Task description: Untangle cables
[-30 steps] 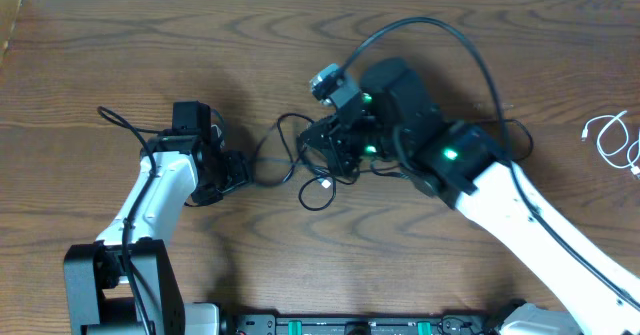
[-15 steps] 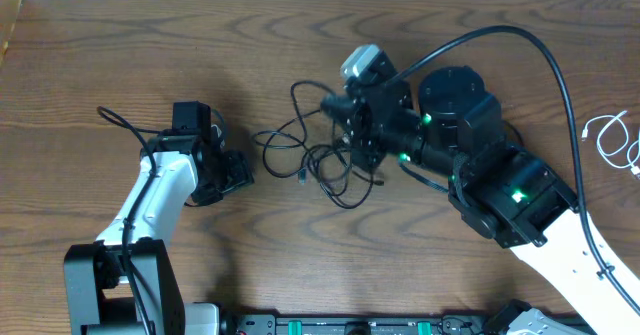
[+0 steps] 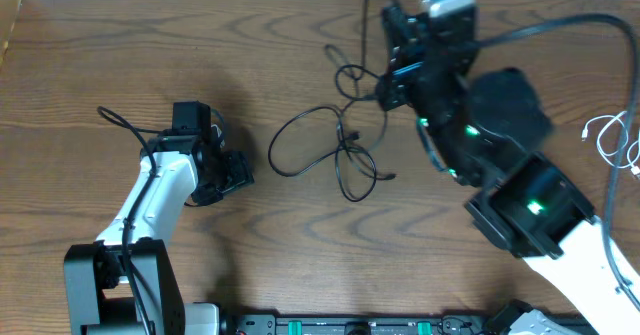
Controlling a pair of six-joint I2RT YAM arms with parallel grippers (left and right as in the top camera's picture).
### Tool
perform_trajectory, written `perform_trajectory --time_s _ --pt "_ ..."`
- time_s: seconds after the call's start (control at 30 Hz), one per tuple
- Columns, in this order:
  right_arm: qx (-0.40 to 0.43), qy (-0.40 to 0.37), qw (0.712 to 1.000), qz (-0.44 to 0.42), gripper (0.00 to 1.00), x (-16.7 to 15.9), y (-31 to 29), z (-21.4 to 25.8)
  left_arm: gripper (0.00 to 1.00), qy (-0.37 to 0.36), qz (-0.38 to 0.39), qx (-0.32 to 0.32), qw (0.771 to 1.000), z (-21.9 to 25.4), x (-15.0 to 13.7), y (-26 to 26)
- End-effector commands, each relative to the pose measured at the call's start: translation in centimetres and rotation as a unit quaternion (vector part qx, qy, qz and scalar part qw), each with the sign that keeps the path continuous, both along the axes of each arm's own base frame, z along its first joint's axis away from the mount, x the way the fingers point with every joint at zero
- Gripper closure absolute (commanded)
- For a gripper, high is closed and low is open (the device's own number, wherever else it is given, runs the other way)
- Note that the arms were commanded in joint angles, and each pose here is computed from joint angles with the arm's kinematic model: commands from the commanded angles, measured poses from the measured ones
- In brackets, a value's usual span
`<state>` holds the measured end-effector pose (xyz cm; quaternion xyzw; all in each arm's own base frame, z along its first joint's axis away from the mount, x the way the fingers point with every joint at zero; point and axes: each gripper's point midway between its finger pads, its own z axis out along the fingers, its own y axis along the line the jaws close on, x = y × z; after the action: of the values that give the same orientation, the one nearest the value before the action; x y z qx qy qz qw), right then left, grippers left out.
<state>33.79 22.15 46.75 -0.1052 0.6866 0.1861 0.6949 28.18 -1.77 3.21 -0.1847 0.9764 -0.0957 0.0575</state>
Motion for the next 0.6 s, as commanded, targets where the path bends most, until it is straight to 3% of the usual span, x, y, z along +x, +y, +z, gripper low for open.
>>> perform_trajectory --time_s 0.0,0.3,0.47,0.57 --pt "0.007 -0.064 0.994 -0.09 0.99 -1.3 -5.4 4.6 0.31 0.001 0.002 0.002 1.0 0.0 -0.1 0.1" --pt "-0.001 -0.051 0.946 -0.321 0.99 -1.3 -15.9 4.7 0.31 0.001 0.002 0.002 1.0 0.0 -0.1 0.1" --pt "-0.046 0.008 0.944 -0.327 0.99 -0.8 -16.4 1.3 0.32 0.001 0.001 -0.003 1.0 0.0 -0.1 -0.1" --pt "-0.068 0.04 0.942 -0.326 0.99 -0.9 -16.5 -0.6 0.31 -0.01 -0.036 -0.062 0.997 0.5 0.0 -2.2"
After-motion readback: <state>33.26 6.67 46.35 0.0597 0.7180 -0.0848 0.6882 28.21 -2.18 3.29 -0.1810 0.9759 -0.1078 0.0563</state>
